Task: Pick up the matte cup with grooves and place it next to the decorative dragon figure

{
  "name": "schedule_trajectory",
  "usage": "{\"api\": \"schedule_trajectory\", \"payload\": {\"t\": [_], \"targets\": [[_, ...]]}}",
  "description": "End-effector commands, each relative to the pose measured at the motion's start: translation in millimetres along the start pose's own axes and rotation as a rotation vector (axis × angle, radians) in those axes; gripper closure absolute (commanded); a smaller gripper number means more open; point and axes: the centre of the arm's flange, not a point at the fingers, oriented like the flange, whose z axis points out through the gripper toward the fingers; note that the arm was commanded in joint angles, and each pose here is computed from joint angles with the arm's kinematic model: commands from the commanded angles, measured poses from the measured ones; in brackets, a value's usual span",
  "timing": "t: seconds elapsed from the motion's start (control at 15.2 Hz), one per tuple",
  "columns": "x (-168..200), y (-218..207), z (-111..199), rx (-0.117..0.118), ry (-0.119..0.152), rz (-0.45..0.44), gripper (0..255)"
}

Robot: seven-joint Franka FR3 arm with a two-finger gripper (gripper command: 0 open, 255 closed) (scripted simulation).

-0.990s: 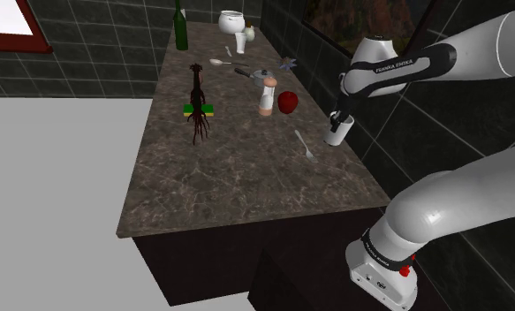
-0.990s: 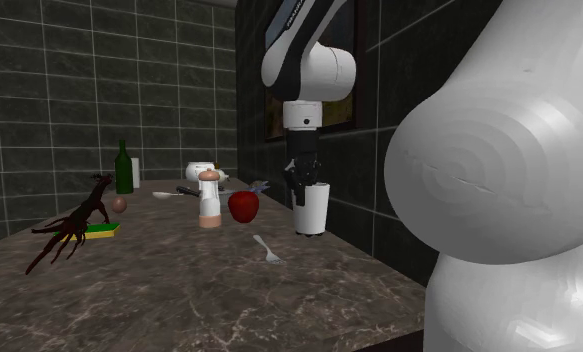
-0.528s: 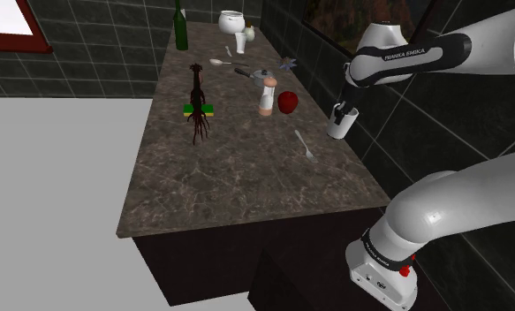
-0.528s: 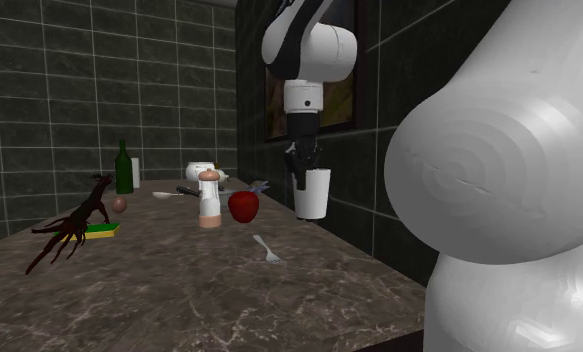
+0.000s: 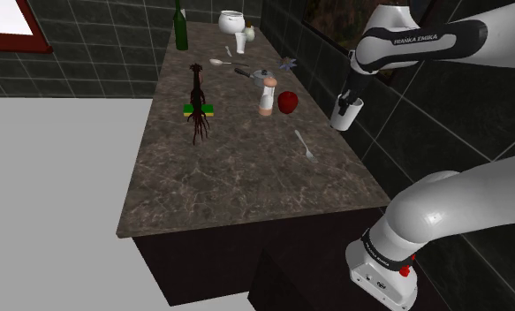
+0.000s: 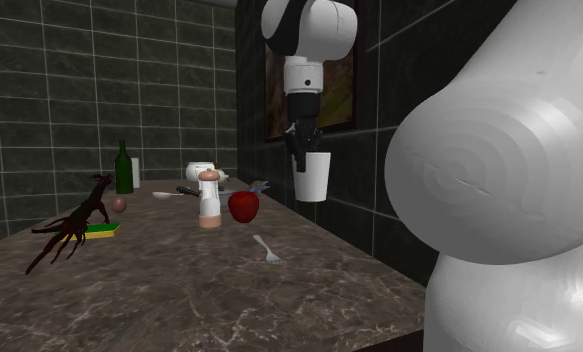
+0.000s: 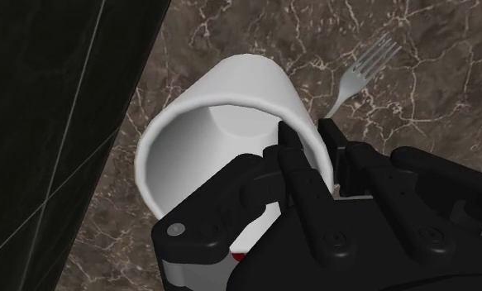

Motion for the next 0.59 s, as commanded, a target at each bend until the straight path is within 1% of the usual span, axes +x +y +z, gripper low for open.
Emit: {"api": "schedule_trajectory", "payload": {"t": [0.0,0.53], "targets": [[1.1,0.2,-11.2,0.0,0.0,0.0,255],[3.2,4.0,-53.3,0.0,0.0,0.0,255]]}}
